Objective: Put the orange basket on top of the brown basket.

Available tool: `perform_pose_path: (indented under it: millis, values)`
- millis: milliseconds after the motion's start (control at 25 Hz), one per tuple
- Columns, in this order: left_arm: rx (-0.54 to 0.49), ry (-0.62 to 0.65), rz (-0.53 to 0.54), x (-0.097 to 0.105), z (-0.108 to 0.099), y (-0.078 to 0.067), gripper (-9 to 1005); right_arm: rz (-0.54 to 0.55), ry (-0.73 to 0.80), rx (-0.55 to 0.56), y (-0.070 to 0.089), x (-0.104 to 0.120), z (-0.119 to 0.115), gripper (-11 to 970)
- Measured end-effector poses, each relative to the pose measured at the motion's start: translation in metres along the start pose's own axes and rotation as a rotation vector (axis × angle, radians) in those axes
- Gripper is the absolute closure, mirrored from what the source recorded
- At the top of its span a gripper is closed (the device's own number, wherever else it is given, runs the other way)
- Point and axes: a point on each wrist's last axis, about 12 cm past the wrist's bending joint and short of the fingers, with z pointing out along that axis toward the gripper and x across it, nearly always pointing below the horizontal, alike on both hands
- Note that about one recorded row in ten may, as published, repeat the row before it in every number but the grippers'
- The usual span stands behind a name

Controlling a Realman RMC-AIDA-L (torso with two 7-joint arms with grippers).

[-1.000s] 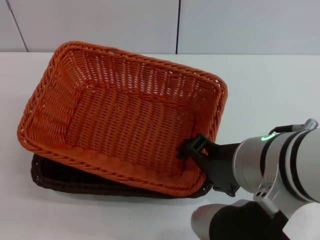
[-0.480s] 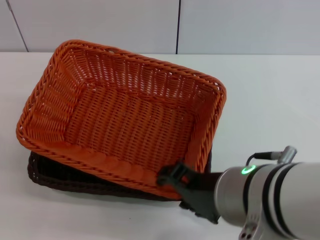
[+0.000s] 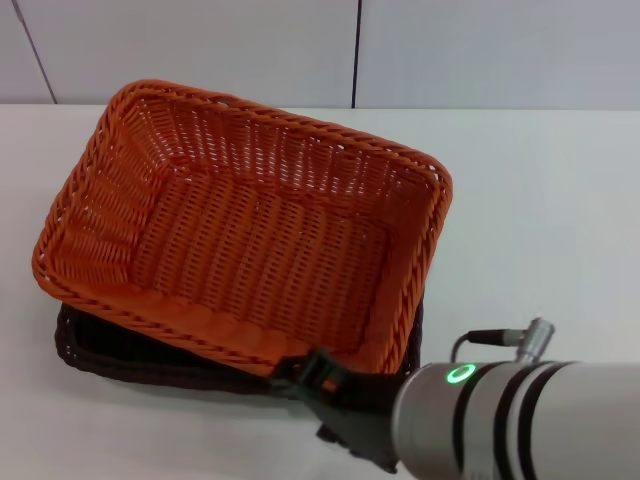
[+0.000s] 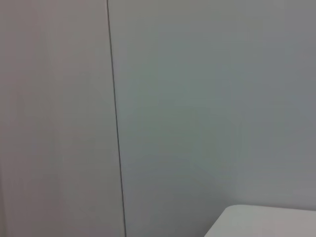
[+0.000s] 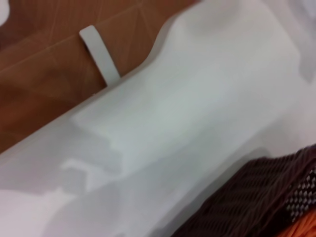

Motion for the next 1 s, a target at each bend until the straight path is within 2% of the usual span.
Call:
perform_pose_path:
  millis: [120,320,440,600,720,840,1000]
  values:
    - [0.001,0.002,0.002,0.001,-0.001,0.000,244,0.006,-0.026,0.057,-0.004,-0.006,0.002,370]
    - [0.007,0.008,0.009,0.002,-0.002,0.000,244,0.112,-0.078,0.264,-0.021,-0.011,0.005,370]
    - [0.009,0.006,0.011,0.002,-0.002,0.000,244,0.252,-0.066,0.415,-0.030,0.006,0.006,370]
    - [0.006,0.003,0.011,0.002,-0.003,0.001,244,0.546,-0.001,0.616,-0.031,0.054,-0.002,370]
    - [-0.001,0.004,0.012,0.002,-0.004,0.003,244,0.805,0.062,0.757,-0.017,0.096,-0.017,370]
    - [-0.007,0.002,0.007,0.002,-0.004,0.005,244,1.056,0.102,0.872,0.009,0.125,-0.032,370]
    - [-0.031,-0.043,0.001,-0.001,-0.009,0.010,244,1.281,0.123,1.024,0.052,0.137,-0.038,370]
